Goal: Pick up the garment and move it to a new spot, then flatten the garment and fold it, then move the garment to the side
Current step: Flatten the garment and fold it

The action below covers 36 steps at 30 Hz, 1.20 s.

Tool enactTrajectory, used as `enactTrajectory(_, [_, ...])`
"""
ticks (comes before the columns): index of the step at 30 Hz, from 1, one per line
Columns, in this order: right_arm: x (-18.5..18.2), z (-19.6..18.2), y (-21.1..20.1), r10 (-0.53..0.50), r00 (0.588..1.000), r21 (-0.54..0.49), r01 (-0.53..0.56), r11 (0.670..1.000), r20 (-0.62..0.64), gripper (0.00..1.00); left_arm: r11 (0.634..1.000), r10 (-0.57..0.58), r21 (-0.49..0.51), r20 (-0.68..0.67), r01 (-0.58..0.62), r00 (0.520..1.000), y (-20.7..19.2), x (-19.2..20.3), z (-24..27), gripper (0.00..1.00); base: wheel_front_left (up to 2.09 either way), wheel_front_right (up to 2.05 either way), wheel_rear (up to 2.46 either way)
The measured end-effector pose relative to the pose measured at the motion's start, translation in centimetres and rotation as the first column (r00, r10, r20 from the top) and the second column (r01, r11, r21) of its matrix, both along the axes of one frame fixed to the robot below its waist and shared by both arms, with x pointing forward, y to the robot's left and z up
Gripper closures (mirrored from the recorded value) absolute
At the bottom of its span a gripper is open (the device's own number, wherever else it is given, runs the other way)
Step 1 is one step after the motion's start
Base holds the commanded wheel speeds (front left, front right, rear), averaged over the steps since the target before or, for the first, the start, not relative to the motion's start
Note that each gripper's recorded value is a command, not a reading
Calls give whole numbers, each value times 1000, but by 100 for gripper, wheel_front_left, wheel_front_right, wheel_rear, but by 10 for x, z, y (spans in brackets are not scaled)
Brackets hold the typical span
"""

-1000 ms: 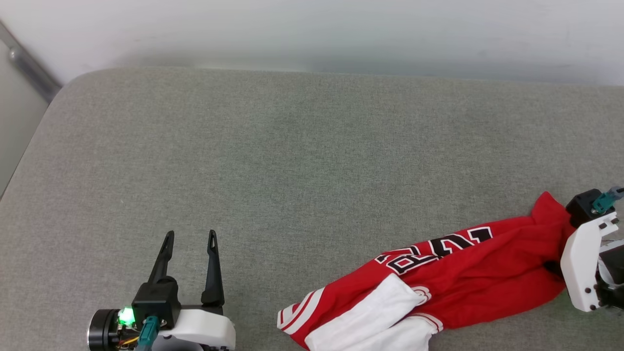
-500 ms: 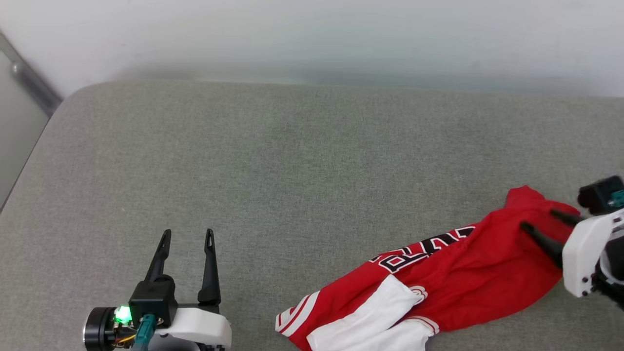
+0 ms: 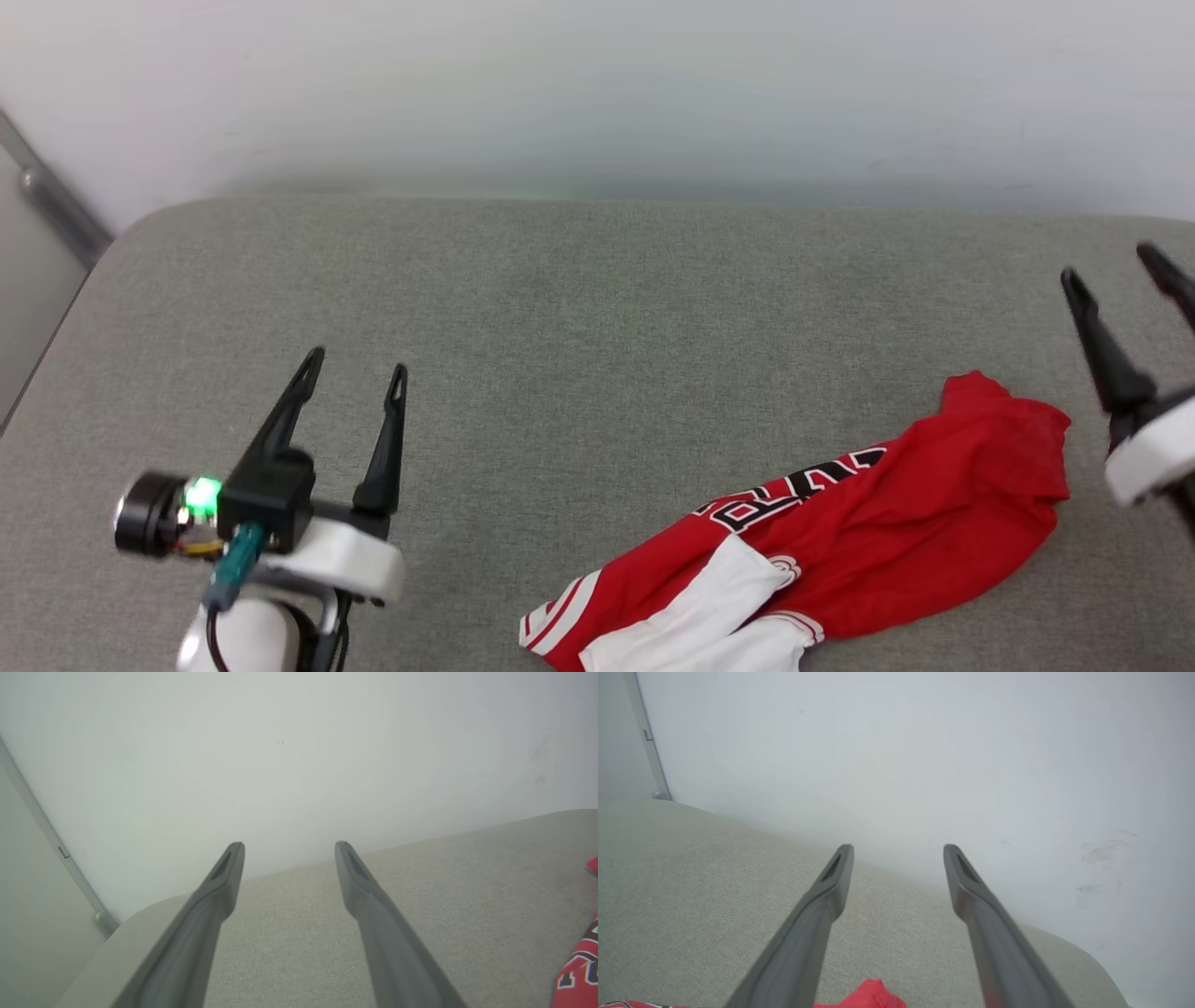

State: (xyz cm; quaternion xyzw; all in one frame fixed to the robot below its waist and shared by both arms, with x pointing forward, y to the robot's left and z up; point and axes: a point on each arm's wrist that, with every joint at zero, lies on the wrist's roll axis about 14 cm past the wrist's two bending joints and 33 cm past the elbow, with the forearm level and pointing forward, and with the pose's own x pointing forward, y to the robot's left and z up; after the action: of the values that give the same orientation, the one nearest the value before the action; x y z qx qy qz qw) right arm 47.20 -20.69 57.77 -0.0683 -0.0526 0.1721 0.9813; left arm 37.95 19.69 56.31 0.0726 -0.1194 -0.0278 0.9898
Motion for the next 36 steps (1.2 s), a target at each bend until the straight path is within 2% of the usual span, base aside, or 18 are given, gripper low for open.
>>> enactTrajectory(4, [-32, -14, 5, -50, 998, 32, 48, 998, 46, 0, 993, -95, 72, -33, 97, 995, -12, 17, 17, 0, 0, 0, 0])
enactTrajectory(7, [-50, -16, 10, -78, 994, 48, 75, 996, 80, 0, 981, -157, 101, -113, 169, 981, -27, 29, 23, 0, 0, 0, 0])
enactTrajectory(11, [-67, -20, 15, -106, 990, 70, 99, 993, 92, 0, 939, -273, 133, -276, 318, 922, -61, 34, 19, 0, 0, 0, 0])
enactTrajectory(14, [-75, -21, 16, -118, 988, 71, 111, 991, 97, 0, 890, -343, 137, -427, 435, 837, -84, 30, 8, 0, 0, 0, 0])
enactTrajectory(19, [-80, -22, 16, -129, 987, 67, 123, 990, 91, 0, 793, -379, 135, -654, 594, 654, -111, 13, -20, 0, 0, 0, 0])
enactTrajectory(23, [-81, -24, 14, -137, 987, 55, 133, 990, 80, 0, 709, -364, 88, -804, 700, 469, -128, -11, -54, 0, 0, 0, 0])
enactTrajectory(28, [-80, -27, 11, -142, 987, 42, 139, 989, 71, 0, 629, -292, 56, -908, 776, 302, -133, -33, -92, 0, 0, 0, 0])
enactTrajectory(31, [-75, -28, 8, -151, 986, 35, 149, 988, 68, 0, 603, -230, 27, -951, 797, 206, -126, -42, -124, 0, 0, 0, 0])
enactTrajectory(32, [-74, -29, 7, -152, 986, 34, 150, 988, 67, 0, 598, -208, 27, -960, 801, 187, -123, -44, -134, 0, 0, 0, 0])
enactTrajectory(33, [-74, -29, 7, -152, 986, 34, 150, 988, 67, 0, 598, -208, 27, -960, 801, 187, -123, -44, -134, 0, 0, 0, 0])
enactTrajectory(34, [-73, -31, 5, -157, 986, 32, 156, 987, 61, 0, 600, -187, 11, -970, 800, 154, -119, -46, -148, 0, 0, 0, 0])
enactTrajectory(36, [-71, -35, 3, -163, 985, 29, 161, 986, 53, 0, 603, -159, 7, -979, 798, 128, -113, -47, -162, 0, 0, 0, 0])
